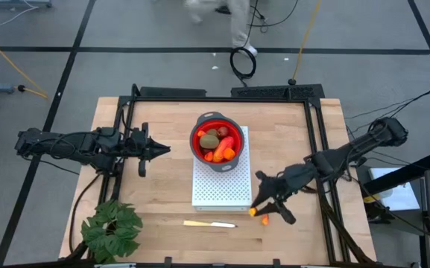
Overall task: Pick & Place Fruit
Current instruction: Put the peach into the red strainer bowl on the shelf
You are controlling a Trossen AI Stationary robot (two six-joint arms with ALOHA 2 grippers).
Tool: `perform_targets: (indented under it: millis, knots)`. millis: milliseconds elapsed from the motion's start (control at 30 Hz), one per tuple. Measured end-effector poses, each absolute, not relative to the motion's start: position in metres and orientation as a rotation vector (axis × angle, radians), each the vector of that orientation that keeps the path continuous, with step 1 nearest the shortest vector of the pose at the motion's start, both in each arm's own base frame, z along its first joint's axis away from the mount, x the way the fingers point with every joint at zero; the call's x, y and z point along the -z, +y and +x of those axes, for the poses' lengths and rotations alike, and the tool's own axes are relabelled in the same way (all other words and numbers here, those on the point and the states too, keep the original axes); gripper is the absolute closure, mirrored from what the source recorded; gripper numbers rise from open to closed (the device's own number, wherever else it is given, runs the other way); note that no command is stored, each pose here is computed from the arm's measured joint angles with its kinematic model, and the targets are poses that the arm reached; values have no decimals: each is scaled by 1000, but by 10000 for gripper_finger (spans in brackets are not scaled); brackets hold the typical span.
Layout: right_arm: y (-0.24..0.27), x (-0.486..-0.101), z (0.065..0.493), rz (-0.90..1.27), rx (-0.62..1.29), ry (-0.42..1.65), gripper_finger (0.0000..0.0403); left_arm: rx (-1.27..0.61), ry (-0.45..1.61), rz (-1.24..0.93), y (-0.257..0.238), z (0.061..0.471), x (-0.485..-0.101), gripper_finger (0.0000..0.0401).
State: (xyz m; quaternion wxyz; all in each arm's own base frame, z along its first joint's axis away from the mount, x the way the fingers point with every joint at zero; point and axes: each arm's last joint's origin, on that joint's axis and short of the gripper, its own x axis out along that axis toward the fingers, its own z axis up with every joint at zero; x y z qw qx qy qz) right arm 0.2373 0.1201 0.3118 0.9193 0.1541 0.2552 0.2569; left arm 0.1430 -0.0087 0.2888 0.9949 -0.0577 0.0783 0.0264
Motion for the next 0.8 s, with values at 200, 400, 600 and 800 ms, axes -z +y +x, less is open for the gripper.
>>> perform_targets:
  millis: [200,400,600,800]
  knots:
    - [108,-335,239,274,-530,202,297,-53,157,-116,-9,143,-289,380]
    - [93,-340,234,288,-520,-187,297,-54,156,-118,-9,143,-289,380]
    - [80,-328,218,319,-522,-505,297,-54,155,-122,-9,143,-289,380]
    - [70,-314,199,375,-449,-706,297,-54,154,-122,-9,143,-289,380]
